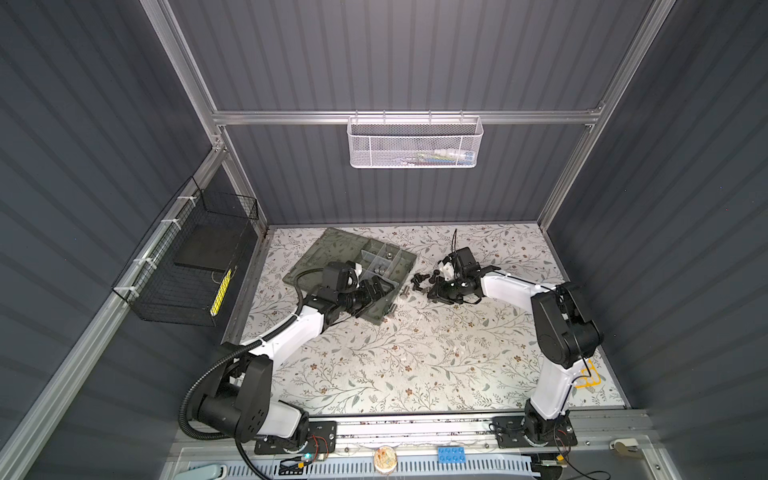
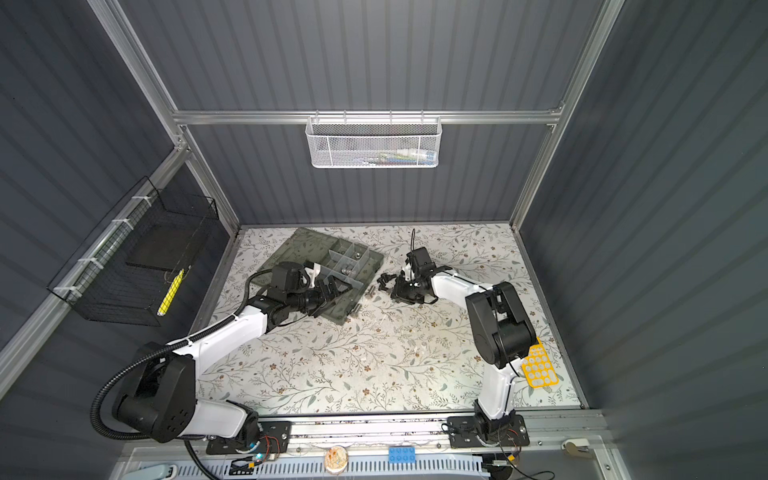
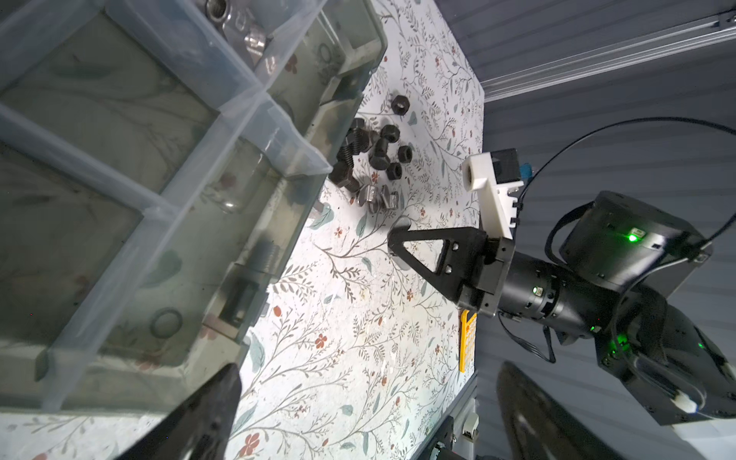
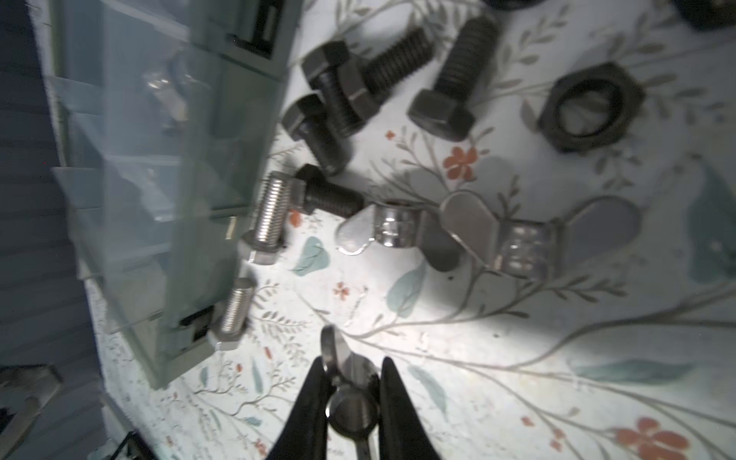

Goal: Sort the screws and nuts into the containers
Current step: 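Lift the wing nut with the right gripper and carry it over the box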

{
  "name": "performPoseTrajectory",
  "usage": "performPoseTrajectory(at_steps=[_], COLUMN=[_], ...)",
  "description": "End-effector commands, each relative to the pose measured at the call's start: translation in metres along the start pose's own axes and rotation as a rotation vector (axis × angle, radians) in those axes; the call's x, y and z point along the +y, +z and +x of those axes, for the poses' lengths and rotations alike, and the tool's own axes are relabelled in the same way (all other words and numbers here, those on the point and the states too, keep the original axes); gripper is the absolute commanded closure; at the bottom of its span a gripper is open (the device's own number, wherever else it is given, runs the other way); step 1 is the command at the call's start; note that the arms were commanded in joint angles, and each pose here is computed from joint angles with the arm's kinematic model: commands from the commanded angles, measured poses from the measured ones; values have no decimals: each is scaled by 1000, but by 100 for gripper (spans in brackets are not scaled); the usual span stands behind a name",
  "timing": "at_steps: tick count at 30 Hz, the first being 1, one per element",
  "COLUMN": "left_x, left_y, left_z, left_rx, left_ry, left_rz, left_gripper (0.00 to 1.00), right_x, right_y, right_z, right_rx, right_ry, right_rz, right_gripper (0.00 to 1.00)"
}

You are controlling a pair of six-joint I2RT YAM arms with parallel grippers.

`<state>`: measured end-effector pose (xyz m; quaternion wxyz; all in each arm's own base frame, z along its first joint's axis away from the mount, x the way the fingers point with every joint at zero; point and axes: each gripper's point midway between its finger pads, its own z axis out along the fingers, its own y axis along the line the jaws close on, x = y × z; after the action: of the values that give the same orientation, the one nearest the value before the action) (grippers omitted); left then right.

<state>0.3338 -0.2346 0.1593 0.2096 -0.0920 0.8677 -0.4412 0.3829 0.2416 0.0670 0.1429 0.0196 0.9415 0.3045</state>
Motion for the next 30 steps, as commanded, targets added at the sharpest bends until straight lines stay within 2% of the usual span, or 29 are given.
performPoseTrajectory(at_steps=[1,11,19,30], left_x=[-12,-40,-42,-28], left_y=[-2,-7,-4,-5], left_z=[-10,-39,-51,-65], left_rx=[8,-37,-56,-95], left_ry=[31,69,57,-5], left_rz=[22,61,82,102], left_gripper=[0,0,0,0], right_x=[38,89,120,160], right_y=[-15,-35,-37,-6], right_z=[-16,-51,-79,-118], right_rx=[-26,-94,-126,-119], right_ry=[19,54,69,92], right_rz=[-139,-323,-431,-529], right_gripper=[92,91,91,91])
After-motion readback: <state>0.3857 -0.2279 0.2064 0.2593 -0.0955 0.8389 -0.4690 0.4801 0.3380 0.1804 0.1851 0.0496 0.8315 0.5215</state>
